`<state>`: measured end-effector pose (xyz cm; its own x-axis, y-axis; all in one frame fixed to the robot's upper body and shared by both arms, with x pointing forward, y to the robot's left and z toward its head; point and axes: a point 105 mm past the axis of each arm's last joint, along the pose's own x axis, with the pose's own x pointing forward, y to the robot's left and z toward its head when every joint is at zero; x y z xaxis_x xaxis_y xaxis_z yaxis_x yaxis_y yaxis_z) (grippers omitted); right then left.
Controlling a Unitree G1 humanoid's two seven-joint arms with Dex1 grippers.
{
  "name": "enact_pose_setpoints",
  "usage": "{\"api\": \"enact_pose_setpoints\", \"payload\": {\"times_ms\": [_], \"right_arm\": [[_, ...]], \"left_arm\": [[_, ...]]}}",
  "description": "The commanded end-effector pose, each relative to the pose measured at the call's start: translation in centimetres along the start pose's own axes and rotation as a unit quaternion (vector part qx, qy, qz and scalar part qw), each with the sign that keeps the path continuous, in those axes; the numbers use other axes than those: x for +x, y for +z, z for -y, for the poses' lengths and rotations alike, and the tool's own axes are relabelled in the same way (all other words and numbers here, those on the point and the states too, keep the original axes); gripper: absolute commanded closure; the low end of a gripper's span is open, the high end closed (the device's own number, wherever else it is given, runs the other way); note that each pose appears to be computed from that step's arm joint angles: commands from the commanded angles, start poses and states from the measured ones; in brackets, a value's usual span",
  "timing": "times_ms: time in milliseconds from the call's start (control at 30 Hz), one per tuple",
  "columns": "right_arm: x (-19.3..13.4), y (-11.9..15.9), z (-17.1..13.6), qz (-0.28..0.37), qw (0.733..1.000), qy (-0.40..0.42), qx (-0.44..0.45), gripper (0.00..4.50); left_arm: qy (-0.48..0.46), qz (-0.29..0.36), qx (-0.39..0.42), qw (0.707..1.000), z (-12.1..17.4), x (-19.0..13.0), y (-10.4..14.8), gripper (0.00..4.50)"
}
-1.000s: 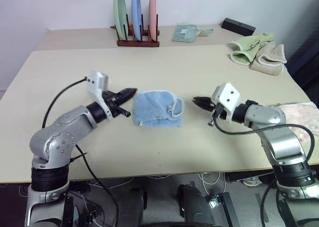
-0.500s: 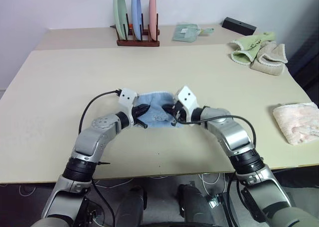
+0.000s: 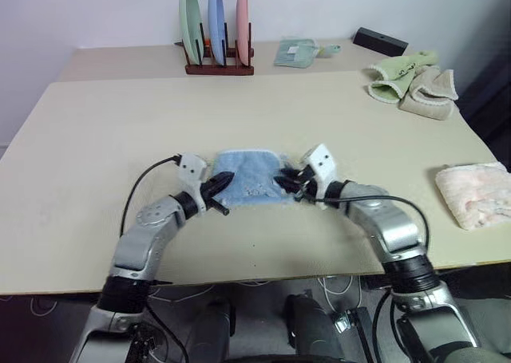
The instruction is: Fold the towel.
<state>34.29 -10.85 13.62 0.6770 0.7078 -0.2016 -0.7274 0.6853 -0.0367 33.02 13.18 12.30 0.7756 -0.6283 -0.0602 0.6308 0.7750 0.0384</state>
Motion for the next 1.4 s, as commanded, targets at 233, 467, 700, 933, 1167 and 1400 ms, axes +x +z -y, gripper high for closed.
{"api": "enact_pose_setpoints", "payload": {"times_ms": [233,467,700,933,1167,1400], "right_arm": [[-1.8,-0.7,0.0,-0.028,0.971,-0.021,0.236,0.05],[0.5,-2.0,-1.0,-0.055,0.947,-0.025,0.315,0.05],[3.1,-1.6,-2.9,-0.056,0.935,0.007,0.351,0.28],[3.6,-0.3,-2.9,-0.031,0.929,0.016,0.368,3.26],[0.3,5.6,2.7,0.128,0.920,-0.050,0.367,4.46],[-7.0,6.7,13.3,0.238,0.839,-0.283,0.399,4.46]], "left_arm": [[-0.085,0.001,0.133,0.987,1.4,-5.3,1.4,4.50],[-0.090,0.007,0.107,0.990,2.4,-5.8,1.4,4.50],[-0.091,0.018,0.097,0.991,3.3,-5.6,1.6,4.50],[-0.078,0.025,0.096,0.992,2.7,-5.7,2.0,4.50],[-0.073,0.033,0.097,0.992,2.7,-5.1,2.2,4.50],[-0.068,0.051,0.092,0.992,2.7,-3.7,2.5,4.50]]}}
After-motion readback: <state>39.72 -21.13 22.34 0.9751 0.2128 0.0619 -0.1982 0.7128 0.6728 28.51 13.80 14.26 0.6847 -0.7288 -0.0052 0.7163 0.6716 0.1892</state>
